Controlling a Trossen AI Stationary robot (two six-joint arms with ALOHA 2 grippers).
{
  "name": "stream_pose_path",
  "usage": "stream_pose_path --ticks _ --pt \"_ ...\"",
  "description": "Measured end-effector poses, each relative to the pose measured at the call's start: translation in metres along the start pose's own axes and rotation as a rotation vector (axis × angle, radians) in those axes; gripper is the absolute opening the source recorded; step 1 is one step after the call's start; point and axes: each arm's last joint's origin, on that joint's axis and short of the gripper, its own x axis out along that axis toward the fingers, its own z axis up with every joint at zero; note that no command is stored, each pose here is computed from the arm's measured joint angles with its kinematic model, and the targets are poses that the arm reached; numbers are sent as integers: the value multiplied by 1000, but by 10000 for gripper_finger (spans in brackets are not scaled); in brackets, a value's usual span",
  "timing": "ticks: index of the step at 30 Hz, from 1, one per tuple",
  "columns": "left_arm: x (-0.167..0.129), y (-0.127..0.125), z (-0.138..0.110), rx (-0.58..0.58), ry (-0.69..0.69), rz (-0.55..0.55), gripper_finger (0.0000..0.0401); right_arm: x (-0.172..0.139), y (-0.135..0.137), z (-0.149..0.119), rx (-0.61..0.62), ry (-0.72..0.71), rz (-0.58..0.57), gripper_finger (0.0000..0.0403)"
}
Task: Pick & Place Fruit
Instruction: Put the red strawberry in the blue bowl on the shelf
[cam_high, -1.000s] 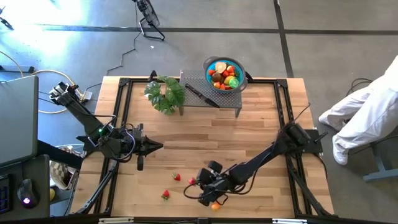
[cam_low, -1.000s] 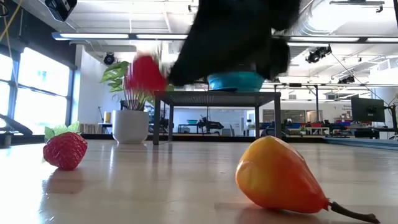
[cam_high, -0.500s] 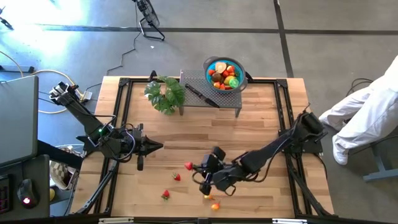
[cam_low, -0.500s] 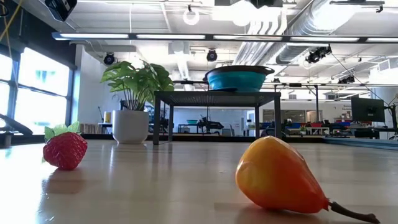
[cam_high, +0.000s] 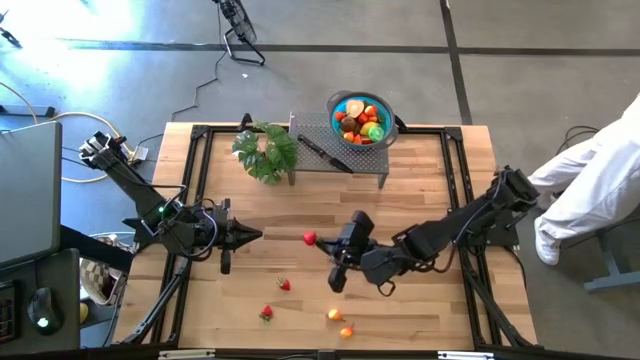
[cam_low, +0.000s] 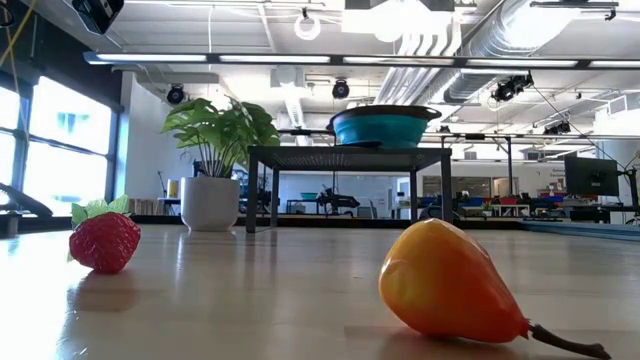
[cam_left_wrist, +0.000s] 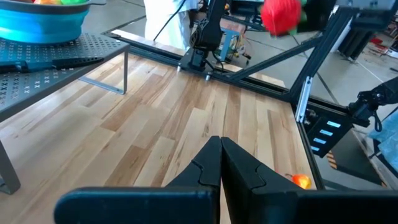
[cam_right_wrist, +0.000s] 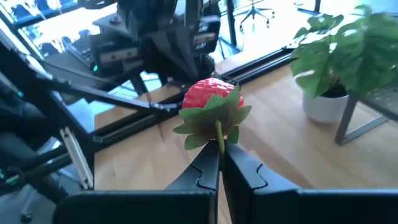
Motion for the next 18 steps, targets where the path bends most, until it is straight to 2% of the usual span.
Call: stream_pose_path --ticks 9,18 --pt "0 0 0 1 -1 1 0 4 -12 9 -40 2 -32 3" --pt "0 0 0 7 -1 2 0 6 -64 47 -53 64 -122 3"
